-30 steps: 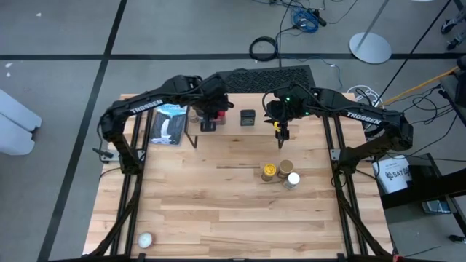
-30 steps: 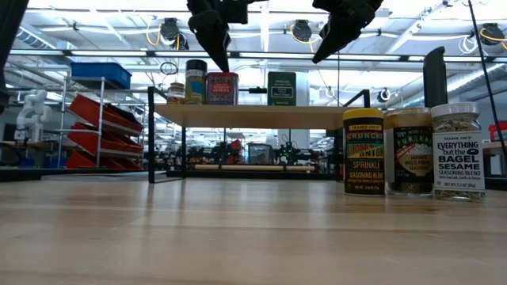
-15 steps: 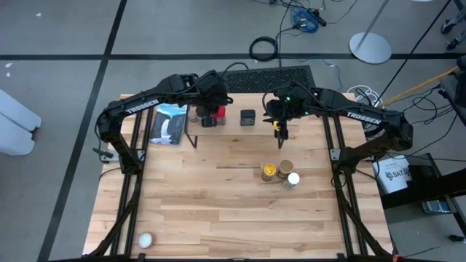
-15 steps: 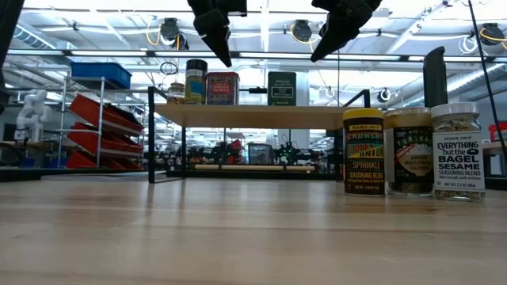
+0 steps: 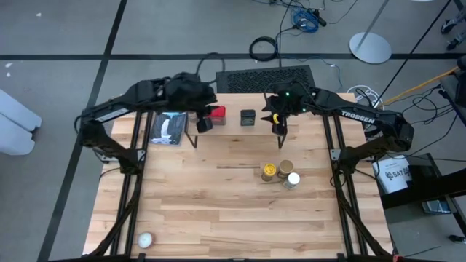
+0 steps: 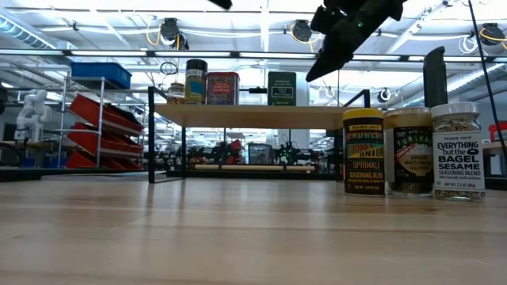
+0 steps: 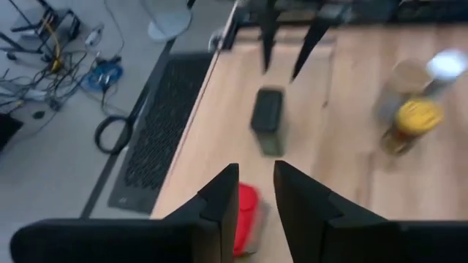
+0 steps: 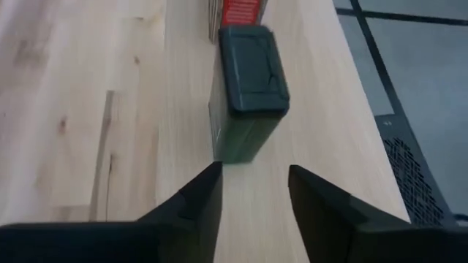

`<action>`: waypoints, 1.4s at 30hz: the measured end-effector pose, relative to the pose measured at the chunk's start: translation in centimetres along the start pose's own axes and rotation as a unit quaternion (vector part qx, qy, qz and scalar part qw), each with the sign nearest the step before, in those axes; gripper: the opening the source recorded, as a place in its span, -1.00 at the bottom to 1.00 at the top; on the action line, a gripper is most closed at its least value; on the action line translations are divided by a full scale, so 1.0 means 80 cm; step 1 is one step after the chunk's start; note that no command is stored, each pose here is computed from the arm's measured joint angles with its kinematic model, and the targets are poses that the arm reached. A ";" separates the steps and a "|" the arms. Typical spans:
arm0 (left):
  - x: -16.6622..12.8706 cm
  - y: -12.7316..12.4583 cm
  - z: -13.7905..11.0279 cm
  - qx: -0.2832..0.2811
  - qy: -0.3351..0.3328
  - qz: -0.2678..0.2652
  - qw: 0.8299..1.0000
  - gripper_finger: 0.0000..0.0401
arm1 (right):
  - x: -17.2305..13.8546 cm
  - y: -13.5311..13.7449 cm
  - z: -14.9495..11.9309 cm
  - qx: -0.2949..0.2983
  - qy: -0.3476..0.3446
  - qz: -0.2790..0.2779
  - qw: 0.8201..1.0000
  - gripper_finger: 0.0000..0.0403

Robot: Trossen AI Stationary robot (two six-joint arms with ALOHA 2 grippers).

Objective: Shelf spices
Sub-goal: Adjust the black seasoning can on the shelf

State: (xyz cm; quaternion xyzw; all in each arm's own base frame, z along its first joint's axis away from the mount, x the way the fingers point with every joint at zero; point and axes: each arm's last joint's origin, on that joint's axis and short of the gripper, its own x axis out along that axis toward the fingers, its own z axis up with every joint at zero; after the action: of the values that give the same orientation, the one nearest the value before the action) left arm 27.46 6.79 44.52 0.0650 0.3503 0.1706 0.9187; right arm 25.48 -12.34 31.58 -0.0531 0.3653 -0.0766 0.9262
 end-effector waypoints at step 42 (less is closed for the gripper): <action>-0.007 -0.084 -0.026 0.015 0.010 -0.028 0.999 -0.52 | 0.080 0.002 0.000 -0.017 -0.059 0.018 0.998 -0.34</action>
State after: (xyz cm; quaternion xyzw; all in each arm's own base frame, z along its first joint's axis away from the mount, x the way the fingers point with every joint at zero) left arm 27.48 0.30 41.74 0.0667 0.3639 0.1400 0.9184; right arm 30.10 -13.34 27.27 -0.0665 0.3122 -0.0507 0.9463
